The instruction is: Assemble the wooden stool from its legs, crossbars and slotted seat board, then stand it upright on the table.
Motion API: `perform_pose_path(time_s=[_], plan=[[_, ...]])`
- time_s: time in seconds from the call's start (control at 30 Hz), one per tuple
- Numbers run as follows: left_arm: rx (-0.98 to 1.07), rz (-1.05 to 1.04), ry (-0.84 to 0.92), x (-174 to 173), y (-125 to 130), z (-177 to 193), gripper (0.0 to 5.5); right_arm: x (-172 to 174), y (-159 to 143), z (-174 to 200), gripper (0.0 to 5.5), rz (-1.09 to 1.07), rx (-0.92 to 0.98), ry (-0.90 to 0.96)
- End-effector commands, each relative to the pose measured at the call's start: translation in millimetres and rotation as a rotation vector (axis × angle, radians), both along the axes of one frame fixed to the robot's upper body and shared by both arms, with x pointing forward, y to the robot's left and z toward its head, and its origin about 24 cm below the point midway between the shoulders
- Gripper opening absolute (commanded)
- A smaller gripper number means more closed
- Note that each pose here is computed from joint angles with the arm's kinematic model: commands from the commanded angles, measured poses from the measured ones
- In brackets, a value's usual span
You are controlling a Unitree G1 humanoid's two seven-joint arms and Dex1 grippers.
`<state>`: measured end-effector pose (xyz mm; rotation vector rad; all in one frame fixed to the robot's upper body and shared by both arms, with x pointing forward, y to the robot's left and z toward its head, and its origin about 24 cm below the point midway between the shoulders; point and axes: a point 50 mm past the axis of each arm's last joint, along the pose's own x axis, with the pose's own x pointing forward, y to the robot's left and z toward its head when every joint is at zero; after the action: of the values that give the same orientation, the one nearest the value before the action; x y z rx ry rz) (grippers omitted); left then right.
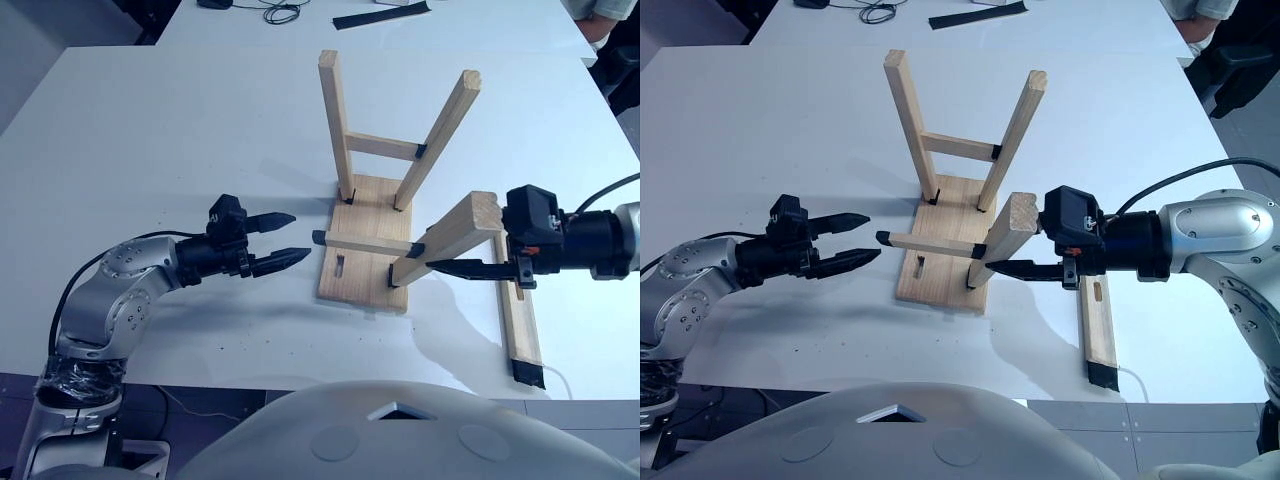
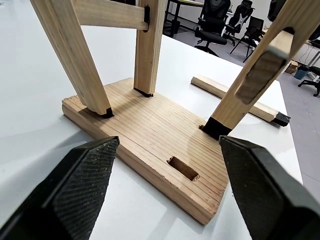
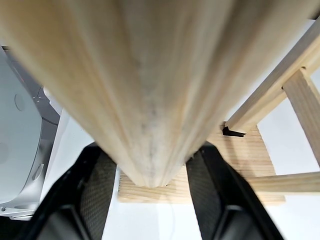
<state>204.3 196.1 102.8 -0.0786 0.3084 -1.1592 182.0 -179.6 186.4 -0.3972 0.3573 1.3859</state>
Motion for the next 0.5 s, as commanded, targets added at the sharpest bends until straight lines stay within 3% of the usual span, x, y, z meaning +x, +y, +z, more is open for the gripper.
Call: perform_pose_path(time_s=[0.03, 0.5], plan=[[0.018, -0.001, -0.003, 2.0, 0.5, 1.7, 3.72, 2.0, -5.6, -16.5, 2.03, -0.035, -0.066, 0.019], [0.022, -0.007, -0.003, 5.8, 0.0, 1.4, 3.72, 6.0, -8.1, -54.7, 2.03, 0.004, -0.125, 0.143]])
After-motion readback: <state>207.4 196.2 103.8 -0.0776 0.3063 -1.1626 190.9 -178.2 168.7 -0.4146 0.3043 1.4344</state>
